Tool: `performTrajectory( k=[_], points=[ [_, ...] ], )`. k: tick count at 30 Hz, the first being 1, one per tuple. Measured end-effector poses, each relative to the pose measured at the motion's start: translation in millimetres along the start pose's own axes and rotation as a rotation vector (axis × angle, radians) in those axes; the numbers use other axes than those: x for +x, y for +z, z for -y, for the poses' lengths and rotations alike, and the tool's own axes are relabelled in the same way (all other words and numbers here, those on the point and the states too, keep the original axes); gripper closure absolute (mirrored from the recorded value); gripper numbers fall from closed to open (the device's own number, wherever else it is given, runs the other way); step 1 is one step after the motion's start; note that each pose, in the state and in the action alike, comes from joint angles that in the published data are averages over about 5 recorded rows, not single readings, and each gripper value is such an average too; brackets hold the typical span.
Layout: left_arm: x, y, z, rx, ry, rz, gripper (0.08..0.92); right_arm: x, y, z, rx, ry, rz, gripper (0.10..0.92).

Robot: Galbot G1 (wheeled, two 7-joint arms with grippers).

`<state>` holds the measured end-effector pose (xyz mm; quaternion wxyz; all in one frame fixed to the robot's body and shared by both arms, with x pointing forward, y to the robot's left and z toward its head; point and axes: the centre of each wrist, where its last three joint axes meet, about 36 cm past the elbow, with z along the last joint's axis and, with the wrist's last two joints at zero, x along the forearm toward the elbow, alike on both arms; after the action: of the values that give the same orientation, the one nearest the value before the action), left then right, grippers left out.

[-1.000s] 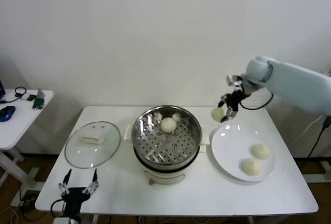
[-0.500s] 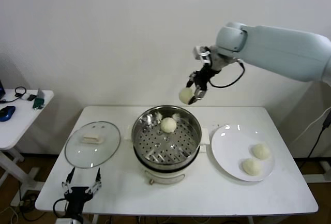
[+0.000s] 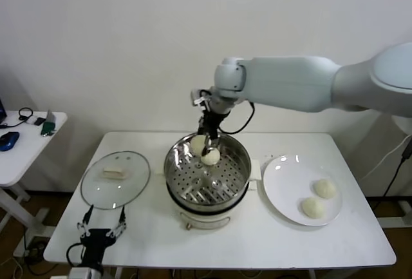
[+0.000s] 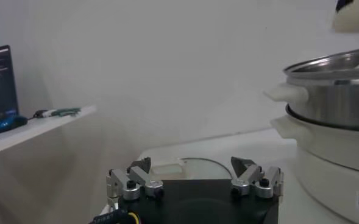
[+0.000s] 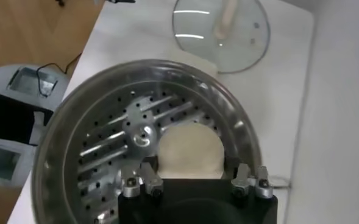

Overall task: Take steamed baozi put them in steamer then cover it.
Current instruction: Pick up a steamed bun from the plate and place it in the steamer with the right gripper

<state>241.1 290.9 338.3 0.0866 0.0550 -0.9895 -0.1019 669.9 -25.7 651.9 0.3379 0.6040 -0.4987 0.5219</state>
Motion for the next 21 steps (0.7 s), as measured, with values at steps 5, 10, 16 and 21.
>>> performTrajectory(
  k=[5, 10, 16, 21],
  points=[
    [-2, 0, 0, 0.001, -0.001, 0.001, 0.177, -28, -15, -4, 0.027, -0.03, -0.022, 0.332],
    [-2, 2, -1, 0.0, -0.003, -0.003, 0.177, -50, -27, -5, 0.052, -0.047, -0.038, 0.327],
    [-4, 2, -3, -0.002, -0.006, 0.0, 0.177, -71, -38, -6, 0.07, -0.057, -0.051, 0.323],
    [-5, 2, -4, -0.003, -0.007, 0.0, 0.177, -78, -39, -5, 0.072, -0.06, -0.056, 0.268]
  ],
)
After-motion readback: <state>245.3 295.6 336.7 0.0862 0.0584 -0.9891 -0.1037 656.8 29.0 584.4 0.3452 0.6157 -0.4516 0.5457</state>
